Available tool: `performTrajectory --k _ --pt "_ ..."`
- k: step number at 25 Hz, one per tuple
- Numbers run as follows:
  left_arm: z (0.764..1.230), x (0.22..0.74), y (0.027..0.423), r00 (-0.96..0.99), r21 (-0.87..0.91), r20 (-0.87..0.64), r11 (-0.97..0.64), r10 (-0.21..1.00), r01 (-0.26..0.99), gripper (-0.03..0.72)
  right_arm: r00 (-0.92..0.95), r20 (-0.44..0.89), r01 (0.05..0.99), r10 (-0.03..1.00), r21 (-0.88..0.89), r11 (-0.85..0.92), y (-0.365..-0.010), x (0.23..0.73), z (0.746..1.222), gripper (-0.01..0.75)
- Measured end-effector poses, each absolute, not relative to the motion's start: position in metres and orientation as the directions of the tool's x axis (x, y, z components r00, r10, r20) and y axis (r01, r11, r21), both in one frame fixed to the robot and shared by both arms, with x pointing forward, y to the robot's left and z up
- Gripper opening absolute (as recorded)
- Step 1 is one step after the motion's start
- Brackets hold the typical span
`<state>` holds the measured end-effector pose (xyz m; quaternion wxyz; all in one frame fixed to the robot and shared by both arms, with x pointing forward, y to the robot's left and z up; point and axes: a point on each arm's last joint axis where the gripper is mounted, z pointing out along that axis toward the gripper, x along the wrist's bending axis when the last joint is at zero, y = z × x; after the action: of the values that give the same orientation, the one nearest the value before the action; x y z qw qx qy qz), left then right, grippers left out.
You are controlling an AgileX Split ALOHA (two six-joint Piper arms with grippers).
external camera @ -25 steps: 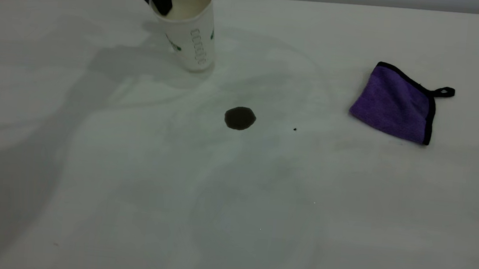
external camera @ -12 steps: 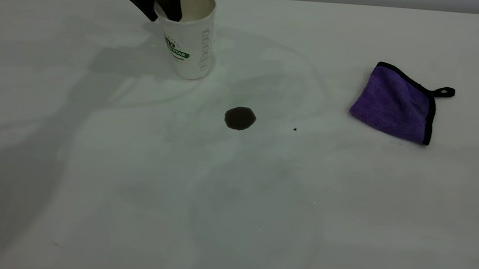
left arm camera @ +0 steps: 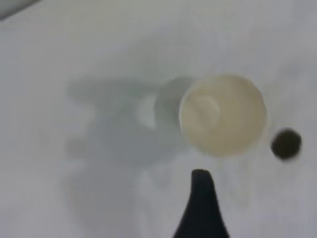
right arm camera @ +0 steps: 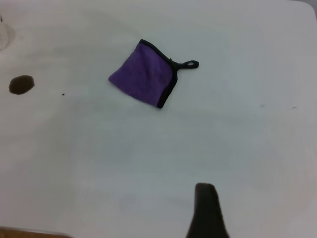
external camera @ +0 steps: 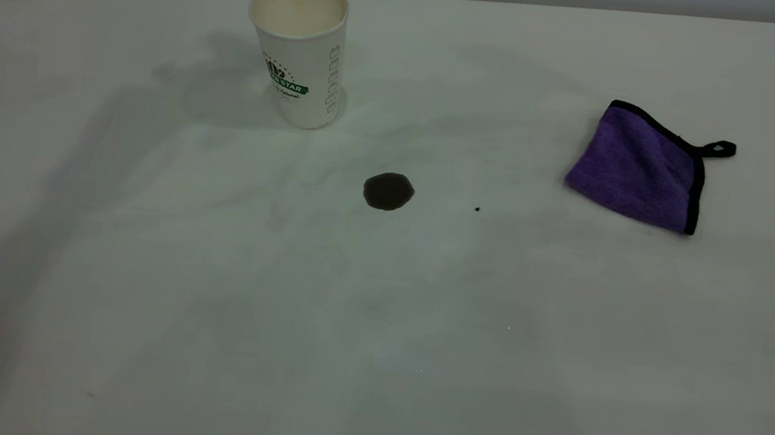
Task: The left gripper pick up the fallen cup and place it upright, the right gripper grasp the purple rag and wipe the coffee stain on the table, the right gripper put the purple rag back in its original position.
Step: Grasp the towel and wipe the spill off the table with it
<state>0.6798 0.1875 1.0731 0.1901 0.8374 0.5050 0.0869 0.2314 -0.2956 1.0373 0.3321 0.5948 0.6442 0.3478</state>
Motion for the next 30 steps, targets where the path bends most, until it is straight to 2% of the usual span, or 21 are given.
performTrajectory --k 2,7,15,23,30 --pt "1.107 0.657 0.194 0.486 0.395 -0.031 -0.436 0.873 0.809 0.59 -0.072 -0.014 0.535 0.997 0.843 0.051 -0.296 0.231 1.037 0.588" --pt "1.183 0.612 0.205 0.462 0.55 0.022 -0.397 0.887 0.735 0.464 -0.072 -0.014 0.536 0.997 0.843 0.051 -0.296 0.231 1.037 0.588" --pt "1.226 0.534 0.233 0.339 0.607 0.076 -0.313 0.938 0.73 0.318 -0.072 -0.014 0.536 0.997 0.843 0.051 -0.296 0.231 1.037 0.588" --pt "1.21 0.422 0.261 0.323 0.598 0.095 -0.314 0.941 0.737 0.24 -0.072 -0.014 0.536 0.997 0.843 0.051 -0.296 0.231 1.037 0.588" --pt "1.147 0.377 0.271 0.289 0.48 0.051 -0.278 0.956 0.832 0.239 -0.072 -0.014 0.536 0.997 0.843 0.051 -0.296 0.231 1.037 0.588"
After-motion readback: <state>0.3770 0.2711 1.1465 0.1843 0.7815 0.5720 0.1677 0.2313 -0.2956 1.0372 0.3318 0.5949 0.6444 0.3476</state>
